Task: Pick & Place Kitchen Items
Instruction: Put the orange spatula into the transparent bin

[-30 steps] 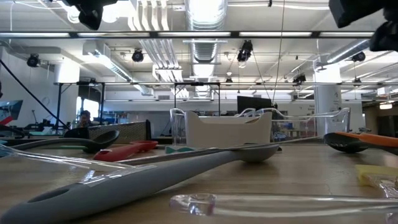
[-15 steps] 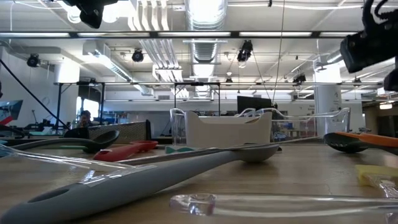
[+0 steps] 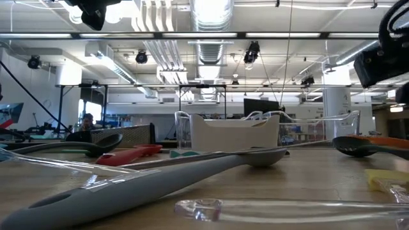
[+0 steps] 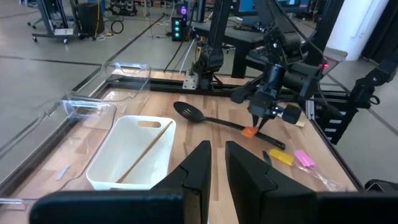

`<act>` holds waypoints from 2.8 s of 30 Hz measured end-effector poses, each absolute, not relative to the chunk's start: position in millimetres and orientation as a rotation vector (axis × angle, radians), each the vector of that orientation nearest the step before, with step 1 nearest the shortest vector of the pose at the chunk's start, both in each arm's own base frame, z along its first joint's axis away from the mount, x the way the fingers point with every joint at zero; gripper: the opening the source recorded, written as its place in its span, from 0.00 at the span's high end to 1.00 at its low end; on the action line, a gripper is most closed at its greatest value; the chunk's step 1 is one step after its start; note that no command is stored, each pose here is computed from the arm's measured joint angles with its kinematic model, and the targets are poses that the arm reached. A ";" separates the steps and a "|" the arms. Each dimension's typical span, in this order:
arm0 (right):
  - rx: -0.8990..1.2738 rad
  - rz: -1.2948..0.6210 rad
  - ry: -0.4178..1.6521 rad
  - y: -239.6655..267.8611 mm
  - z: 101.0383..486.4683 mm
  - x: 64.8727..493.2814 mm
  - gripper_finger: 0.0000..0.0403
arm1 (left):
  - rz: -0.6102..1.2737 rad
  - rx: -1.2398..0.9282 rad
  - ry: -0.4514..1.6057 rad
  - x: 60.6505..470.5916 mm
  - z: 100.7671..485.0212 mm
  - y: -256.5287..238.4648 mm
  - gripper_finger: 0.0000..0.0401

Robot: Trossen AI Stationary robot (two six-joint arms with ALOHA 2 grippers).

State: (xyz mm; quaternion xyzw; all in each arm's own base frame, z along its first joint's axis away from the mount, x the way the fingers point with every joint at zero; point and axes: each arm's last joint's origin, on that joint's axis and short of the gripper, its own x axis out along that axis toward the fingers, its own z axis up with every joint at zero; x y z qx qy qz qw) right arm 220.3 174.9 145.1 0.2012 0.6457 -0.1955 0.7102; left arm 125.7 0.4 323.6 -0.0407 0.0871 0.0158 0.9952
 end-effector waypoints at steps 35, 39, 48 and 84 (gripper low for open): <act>0.123 -0.429 0.948 -35.8 313.9 279.7 0.94 | 0.031 -0.079 0.154 126.0 325.6 0.4 0.87; 0.125 -0.388 0.908 -81.1 321.6 300.5 0.94 | 0.031 -0.079 0.153 126.0 325.7 0.4 0.87; 0.099 -0.376 0.930 -174.6 324.7 347.9 0.94 | 0.028 -0.047 0.153 126.0 325.8 0.4 0.87; 0.274 -0.255 1.372 -289.9 177.4 410.2 0.94 | 0.027 -0.018 0.137 123.3 327.4 0.5 0.87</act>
